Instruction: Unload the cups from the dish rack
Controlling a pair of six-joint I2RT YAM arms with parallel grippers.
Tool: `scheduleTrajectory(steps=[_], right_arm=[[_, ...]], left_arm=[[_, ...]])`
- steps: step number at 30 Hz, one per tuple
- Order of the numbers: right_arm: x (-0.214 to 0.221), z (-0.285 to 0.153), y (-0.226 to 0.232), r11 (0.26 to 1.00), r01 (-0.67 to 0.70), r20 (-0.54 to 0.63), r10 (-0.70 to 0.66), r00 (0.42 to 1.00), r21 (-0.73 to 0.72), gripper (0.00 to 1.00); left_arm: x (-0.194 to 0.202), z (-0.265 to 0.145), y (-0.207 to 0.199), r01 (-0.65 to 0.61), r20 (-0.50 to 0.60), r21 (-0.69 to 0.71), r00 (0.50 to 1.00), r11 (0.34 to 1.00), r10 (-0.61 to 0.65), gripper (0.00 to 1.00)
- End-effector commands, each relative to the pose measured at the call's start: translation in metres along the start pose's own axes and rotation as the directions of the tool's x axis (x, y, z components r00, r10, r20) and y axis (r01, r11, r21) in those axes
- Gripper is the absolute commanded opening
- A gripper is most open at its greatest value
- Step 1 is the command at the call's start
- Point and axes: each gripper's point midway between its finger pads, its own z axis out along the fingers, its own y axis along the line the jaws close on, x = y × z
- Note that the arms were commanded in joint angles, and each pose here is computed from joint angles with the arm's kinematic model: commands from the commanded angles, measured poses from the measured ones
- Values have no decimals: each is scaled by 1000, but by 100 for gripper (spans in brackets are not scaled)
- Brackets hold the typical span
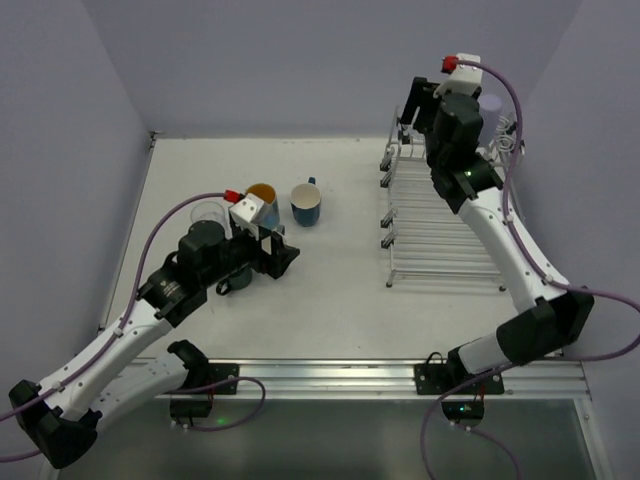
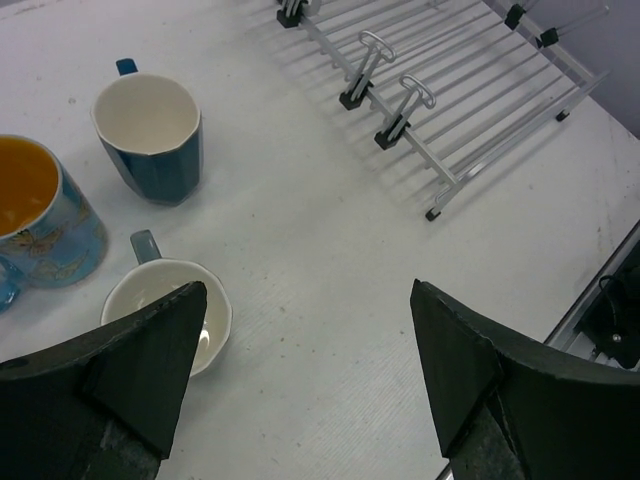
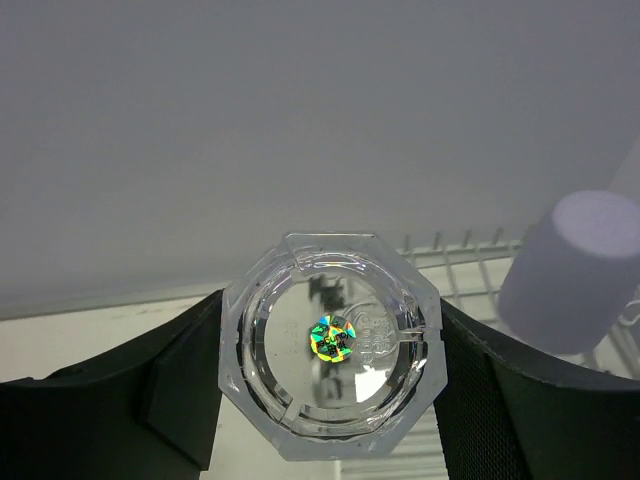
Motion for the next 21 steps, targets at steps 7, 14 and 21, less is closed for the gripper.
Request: scheduleTrajectory(steps=[7, 14, 21], right_arm=[[27, -136, 61, 776, -441, -145, 423, 894, -451, 39], [57, -213, 61, 554, -614, -319, 539, 780, -562, 36], [73, -249, 83, 341, -717, -500, 537, 679, -608, 36]], left_arm=[[-38, -5, -45, 188, 145, 241, 963, 952, -227, 82], [-60, -1, -85, 366, 150, 541, 844, 757, -515, 73], [-76, 12, -118, 409, 85, 654, 796, 637, -599, 71]])
